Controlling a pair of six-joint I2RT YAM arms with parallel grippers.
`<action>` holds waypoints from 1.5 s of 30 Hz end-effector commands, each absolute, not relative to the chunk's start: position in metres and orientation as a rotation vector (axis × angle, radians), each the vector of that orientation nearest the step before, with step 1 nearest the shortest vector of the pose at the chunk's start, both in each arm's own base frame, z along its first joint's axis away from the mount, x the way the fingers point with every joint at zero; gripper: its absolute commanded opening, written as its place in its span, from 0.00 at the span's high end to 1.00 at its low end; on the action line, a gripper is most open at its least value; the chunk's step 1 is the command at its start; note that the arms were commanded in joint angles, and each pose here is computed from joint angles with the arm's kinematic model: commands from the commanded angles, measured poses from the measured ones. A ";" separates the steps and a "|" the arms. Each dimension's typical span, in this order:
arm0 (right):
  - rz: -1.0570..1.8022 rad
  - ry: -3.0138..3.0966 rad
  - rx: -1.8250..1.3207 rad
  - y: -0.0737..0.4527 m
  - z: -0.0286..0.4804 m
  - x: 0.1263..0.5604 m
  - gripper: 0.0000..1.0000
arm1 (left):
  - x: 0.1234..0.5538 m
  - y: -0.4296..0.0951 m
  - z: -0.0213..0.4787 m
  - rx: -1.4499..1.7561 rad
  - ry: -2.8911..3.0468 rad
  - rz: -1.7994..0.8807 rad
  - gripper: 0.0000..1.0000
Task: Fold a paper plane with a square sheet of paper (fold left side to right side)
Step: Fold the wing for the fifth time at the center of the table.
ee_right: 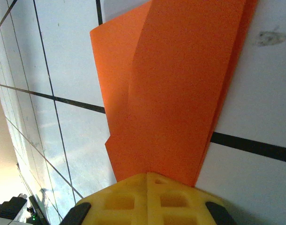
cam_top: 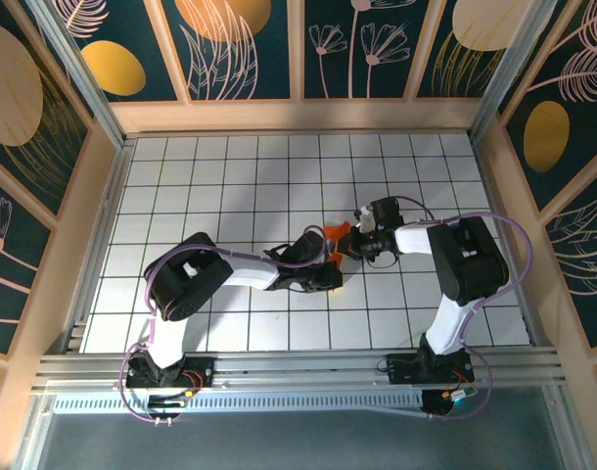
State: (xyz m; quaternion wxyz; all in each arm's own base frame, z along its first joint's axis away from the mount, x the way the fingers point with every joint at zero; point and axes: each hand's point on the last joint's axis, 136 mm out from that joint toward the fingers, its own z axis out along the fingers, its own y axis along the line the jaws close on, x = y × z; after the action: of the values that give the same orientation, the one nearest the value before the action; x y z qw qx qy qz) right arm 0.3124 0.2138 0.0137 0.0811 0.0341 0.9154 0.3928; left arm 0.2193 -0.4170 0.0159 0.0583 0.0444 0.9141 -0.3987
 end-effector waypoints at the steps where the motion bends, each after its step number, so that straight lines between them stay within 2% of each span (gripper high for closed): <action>1: 0.941 2.942 0.190 0.191 -0.041 0.282 1.00 | 0.184 -0.405 0.000 0.182 2.909 -1.159 0.95; 16: 0.953 2.940 0.181 0.195 -0.041 0.282 1.00 | 0.179 -0.406 0.016 0.190 2.874 -1.215 0.95; 22: 0.967 2.927 0.183 0.197 -0.036 0.283 1.00 | 0.188 -0.408 0.056 0.175 2.742 -1.327 0.96; 28: 1.003 2.909 0.191 0.202 -0.031 0.285 1.00 | 0.216 -0.403 0.084 0.136 2.645 -1.378 0.96; 38: 1.012 2.912 0.192 0.205 -0.032 0.283 1.00 | 0.247 -0.412 0.052 0.141 2.691 -1.289 0.99; 45: 1.038 2.894 0.174 0.209 -0.024 0.285 1.00 | 0.247 -0.406 0.014 0.111 2.778 -1.186 1.00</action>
State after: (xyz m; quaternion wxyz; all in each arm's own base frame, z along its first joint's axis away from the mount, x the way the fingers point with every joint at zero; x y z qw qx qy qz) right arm 0.3143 0.2206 0.0154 0.0846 0.0332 0.9135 0.3965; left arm 0.2457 -0.4112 0.0281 0.0660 0.0359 0.9083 -0.4116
